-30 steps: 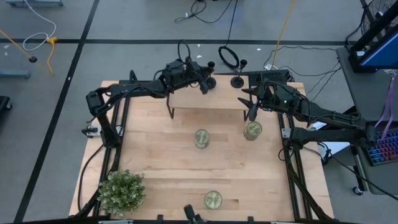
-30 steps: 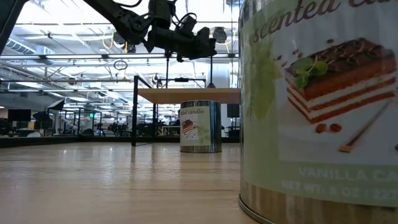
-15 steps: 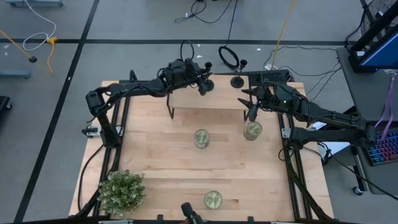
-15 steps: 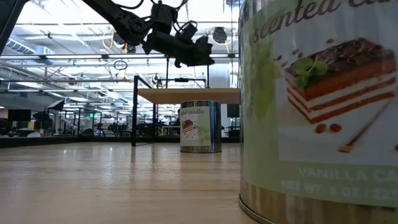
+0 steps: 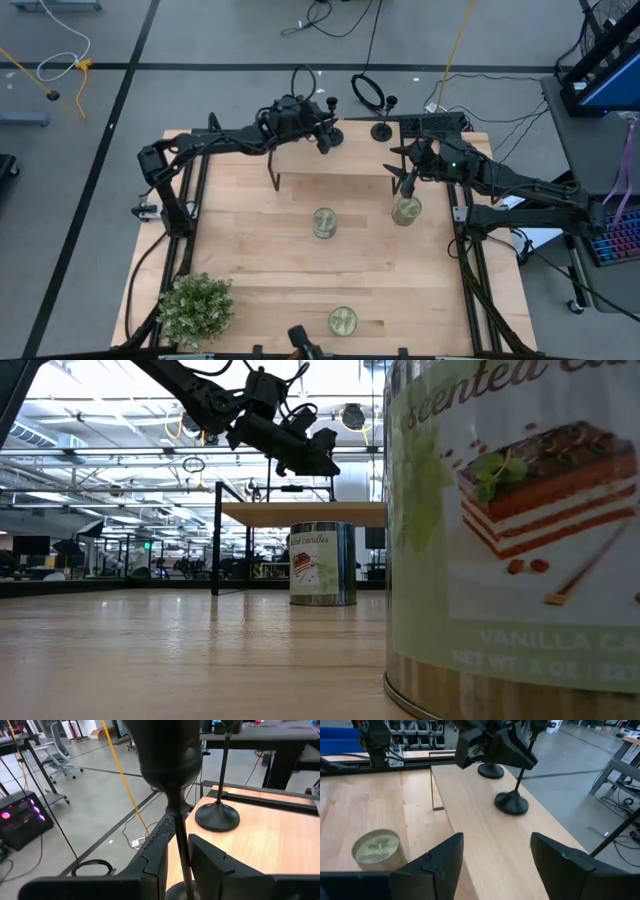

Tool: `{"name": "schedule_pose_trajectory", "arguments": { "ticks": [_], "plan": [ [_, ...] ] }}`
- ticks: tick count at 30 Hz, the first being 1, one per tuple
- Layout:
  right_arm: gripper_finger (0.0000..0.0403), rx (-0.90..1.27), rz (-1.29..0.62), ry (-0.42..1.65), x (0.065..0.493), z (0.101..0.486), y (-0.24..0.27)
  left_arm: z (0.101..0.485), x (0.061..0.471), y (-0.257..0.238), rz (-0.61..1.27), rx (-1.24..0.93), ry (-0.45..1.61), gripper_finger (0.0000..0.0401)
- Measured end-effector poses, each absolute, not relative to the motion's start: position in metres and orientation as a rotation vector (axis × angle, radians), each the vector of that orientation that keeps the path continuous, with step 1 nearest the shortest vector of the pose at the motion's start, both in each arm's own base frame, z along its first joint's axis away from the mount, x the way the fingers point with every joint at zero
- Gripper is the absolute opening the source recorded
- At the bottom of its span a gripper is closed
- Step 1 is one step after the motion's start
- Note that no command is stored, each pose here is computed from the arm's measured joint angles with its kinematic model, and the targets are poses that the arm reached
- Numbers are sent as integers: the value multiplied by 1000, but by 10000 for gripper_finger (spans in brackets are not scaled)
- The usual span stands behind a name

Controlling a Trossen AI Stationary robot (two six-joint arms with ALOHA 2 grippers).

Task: Pick & Place candle stick holders
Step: Put the black candle holder on the shelf

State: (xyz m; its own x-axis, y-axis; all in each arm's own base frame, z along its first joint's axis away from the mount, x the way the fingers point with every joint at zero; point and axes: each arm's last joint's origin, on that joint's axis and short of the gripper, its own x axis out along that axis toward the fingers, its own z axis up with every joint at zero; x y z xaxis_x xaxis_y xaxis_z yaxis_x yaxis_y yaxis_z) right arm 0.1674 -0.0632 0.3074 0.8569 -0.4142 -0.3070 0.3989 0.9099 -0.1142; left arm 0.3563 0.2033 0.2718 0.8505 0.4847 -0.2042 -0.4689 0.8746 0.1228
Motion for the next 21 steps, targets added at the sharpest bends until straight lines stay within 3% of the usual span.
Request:
{"name": "schedule_pose_trajectory", "arguments": {
  "ticks": [21],
  "plan": [
    [234, -25, -431, 329, 167, 307, -63, 274, 358, 189, 479, 173, 305, 84]
  ]
}}
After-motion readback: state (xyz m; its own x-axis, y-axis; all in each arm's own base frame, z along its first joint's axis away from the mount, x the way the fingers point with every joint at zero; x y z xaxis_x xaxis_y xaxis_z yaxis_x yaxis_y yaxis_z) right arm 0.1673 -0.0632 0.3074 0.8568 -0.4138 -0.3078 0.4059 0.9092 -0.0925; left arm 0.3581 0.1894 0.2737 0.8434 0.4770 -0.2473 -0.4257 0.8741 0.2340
